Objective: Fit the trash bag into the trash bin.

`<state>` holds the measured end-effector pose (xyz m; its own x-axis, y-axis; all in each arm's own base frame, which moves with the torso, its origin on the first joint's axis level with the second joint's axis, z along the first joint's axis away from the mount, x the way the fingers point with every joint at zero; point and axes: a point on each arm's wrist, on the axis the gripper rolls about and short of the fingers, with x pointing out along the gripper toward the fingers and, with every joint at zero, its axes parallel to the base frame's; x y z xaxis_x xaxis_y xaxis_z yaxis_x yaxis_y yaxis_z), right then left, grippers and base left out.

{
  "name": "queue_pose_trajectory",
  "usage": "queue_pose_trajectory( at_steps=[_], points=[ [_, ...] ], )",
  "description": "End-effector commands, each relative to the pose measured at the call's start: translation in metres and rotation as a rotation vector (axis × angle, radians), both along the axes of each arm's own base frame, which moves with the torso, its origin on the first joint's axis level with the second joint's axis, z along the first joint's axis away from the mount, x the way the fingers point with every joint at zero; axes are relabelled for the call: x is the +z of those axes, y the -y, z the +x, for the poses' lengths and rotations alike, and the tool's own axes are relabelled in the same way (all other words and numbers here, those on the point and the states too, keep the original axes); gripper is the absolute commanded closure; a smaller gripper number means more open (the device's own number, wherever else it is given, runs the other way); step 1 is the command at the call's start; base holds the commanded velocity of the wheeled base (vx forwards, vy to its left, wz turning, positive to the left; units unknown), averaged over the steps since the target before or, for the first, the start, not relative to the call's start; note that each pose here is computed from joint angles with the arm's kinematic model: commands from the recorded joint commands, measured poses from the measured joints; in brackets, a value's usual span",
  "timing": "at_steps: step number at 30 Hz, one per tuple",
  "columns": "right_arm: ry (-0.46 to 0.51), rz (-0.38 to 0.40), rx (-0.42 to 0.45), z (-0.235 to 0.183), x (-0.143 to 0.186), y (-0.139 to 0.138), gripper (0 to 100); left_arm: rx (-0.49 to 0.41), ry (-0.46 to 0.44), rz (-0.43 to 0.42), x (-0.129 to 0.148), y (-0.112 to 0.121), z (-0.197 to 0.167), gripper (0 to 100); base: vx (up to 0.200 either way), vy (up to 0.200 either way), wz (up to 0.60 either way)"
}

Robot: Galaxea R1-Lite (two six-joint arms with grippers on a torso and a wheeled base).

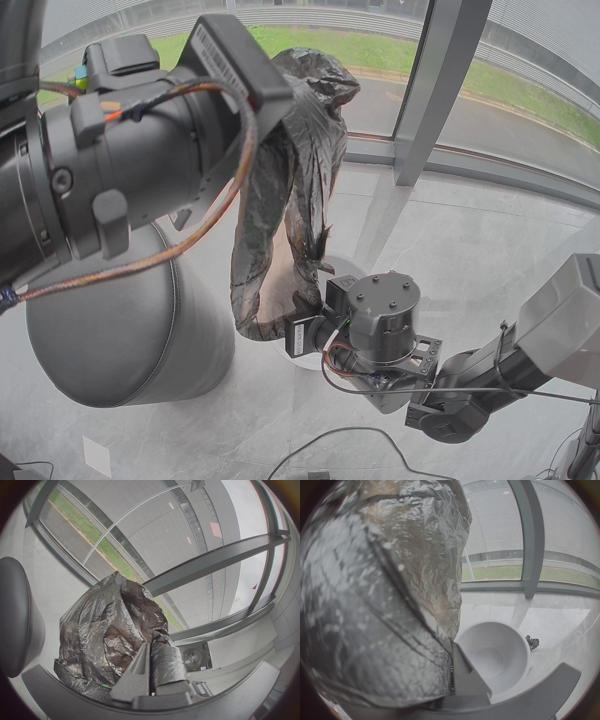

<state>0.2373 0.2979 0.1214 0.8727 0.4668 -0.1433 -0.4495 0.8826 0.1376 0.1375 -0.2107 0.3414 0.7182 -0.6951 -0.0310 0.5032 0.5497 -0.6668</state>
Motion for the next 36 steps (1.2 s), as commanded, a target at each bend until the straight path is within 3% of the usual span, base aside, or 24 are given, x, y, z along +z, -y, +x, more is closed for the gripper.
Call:
queue_pose_trajectory(
  at_steps=[1,5,7,11,12,18,27,32,36],
  points=[
    [-0.034,-0.029,0.052,-0.01,0.032,0.031,100,-0.006,-0.031,0.043,-0.016,-0.008,0.01,100,0.0,0.0,0.0],
    [-0.106,-0.071,0.059,-0.012,0.06,0.049,100,-0.016,-0.054,0.068,-0.026,-0.013,0.021,100,0.0,0.0,0.0],
    [-0.209,-0.087,0.118,-0.016,0.084,0.063,100,-0.039,-0.078,0.078,-0.033,-0.017,0.028,100,0.0,0.0,0.0],
    [-0.3,-0.108,0.171,-0.02,0.1,0.074,100,-0.059,-0.1,0.08,-0.038,-0.022,0.034,100,0.0,0.0,0.0],
    [-0.383,-0.116,0.213,-0.022,0.117,0.084,100,-0.074,-0.122,0.063,-0.043,-0.026,0.039,100,0.0,0.0,0.0],
    [-0.566,-0.086,0.275,-0.018,0.172,0.102,100,-0.103,-0.177,0.031,-0.061,-0.033,0.048,100,0.0,0.0,0.0],
    [-0.725,-0.101,0.306,0.005,0.173,0.1,100,-0.125,-0.193,0.038,-0.078,-0.032,0.05,100,0.0,0.0,0.0],
    [-0.81,-0.083,0.359,0.013,0.16,0.102,100,-0.093,-0.238,0.063,-0.093,-0.035,0.059,100,0.0,0.0,0.0],
    [-0.864,-0.101,0.363,0.016,0.145,0.099,100,-0.115,-0.294,0.036,-0.097,-0.034,0.059,100,0.0,0.0,0.0]
  ],
)
